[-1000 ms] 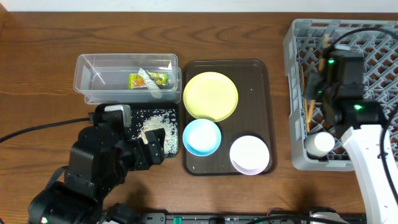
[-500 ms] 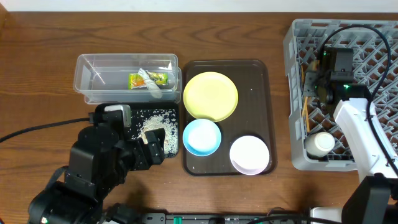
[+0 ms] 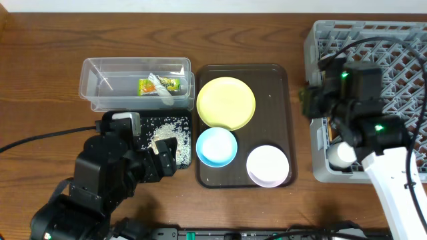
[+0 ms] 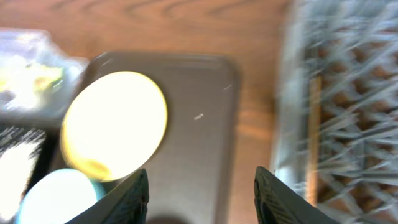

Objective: Sort waste into correct bins and load items into the dishwasher rack
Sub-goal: 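Move the right gripper to the pink-white bowl and grasp its rim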

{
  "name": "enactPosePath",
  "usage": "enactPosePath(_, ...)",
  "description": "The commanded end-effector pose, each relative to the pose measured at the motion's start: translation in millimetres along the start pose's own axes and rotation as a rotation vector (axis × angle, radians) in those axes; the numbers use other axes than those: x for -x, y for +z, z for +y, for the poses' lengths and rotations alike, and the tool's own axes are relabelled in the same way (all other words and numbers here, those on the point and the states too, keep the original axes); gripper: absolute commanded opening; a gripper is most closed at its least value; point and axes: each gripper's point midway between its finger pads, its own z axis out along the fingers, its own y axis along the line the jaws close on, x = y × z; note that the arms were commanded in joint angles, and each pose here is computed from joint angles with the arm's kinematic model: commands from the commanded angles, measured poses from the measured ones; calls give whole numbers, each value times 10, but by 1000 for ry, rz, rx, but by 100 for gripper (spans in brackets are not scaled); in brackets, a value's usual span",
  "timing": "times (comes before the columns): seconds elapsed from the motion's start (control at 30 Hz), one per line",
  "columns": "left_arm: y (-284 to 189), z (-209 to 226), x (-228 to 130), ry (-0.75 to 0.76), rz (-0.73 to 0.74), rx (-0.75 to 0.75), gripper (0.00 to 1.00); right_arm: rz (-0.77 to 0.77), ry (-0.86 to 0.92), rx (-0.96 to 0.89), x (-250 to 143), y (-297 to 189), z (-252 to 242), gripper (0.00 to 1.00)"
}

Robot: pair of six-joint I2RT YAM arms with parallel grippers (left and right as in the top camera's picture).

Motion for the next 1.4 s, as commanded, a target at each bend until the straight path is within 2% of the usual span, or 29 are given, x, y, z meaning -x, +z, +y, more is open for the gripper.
enactPosePath(0.0,-20,-6,19,9,-8,2,94,68,1,115,-159,8,423,51)
enactPosePath(0.17,-20,-6,19,9,-8,2,94,155,-65,153,-400,55,698,54)
enactPosePath(0.3,-20,-7,19,9,-8,1,94,183,-89,180,-488,43,814,73)
enactPosePath(0.43,-20,-7,19,9,-8,1,94,197,-87,239,-514,17,917,98)
enactPosePath(0.57,-20,-7,19,9,-8,1,94,205,-85,252,-531,9,937,99)
enactPosePath(0.63,-20,-6,19,9,-8,2,94,221,-83,238,-569,7,907,99)
enactPosePath(0.77,-20,-6,19,9,-8,2,94,294,-25,125,-746,25,703,80)
enactPosePath(0.9,-20,-6,19,9,-8,2,94,382,8,48,-1009,37,547,73)
enactPosePath(0.97,-20,-6,19,9,-8,2,94,413,11,16,-1099,29,483,64)
enactPosePath(1.1,-20,-6,19,9,-8,2,94,447,86,-169,-1288,36,170,55)
enactPosePath(1.37,-20,-6,19,9,-8,2,94,548,130,-194,-1867,227,46,45)
